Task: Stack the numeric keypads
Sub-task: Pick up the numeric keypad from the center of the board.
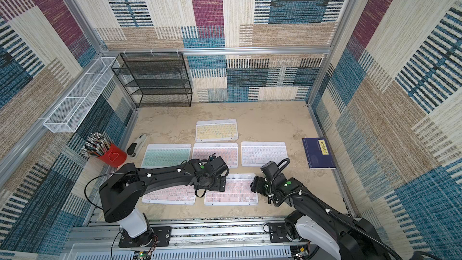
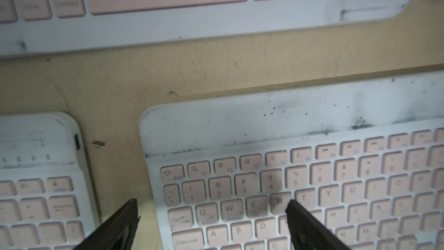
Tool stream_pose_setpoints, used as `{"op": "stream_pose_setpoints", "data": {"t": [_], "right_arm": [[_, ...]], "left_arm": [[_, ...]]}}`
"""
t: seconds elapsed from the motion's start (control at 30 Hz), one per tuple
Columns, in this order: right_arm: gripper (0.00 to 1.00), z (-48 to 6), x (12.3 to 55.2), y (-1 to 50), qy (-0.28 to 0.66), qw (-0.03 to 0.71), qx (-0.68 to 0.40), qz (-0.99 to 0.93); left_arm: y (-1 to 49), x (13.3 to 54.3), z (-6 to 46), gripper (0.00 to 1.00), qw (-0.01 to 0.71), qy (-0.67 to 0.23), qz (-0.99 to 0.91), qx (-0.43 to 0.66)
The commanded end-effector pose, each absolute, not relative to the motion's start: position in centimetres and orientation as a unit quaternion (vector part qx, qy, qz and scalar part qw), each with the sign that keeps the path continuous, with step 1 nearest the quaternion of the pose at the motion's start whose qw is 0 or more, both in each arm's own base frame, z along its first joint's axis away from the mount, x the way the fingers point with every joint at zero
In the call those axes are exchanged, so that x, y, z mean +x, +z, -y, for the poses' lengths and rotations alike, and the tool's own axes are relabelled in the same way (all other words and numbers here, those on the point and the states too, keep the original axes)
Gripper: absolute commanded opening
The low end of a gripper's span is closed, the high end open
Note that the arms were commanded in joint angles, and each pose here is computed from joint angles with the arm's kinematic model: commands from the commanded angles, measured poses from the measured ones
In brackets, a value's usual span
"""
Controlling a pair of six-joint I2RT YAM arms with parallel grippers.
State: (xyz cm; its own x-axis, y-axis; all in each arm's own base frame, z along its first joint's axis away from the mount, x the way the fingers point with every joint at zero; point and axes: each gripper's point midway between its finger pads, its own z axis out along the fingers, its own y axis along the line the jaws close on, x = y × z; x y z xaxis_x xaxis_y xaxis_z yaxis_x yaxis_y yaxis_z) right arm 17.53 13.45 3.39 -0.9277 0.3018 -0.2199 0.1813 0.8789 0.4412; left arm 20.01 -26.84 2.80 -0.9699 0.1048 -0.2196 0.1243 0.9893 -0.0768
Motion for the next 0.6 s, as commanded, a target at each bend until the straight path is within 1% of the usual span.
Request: {"op": "stream_pose_setpoints", "data": {"t": [0.0,0.1,0.43,0.57], "right_arm": [[0.75,-14.2,17.3,3.4,0.232,0.134,0.113,-0.957],[0.74,-14.4,17.0,2.9,0.234,0.127,0.109,-0.958],[0.74,-15.3,16.8,2.9,0.262,0.12,0.099,-0.952],[0.74,-14.9,16.7,2.6,0.246,0.115,0.101,-0.957]], "left_arm": [[2.9,19.5,26.4,0.99,0.102,-0.047,-0.993,0.049],[2.7,19.2,26.5,0.99,0.094,-0.054,-0.993,0.05],[2.5,17.5,28.5,0.99,0.066,-0.14,-0.987,0.05],[2.1,17.3,28.8,0.98,0.059,-0.145,-0.986,0.052]]}}
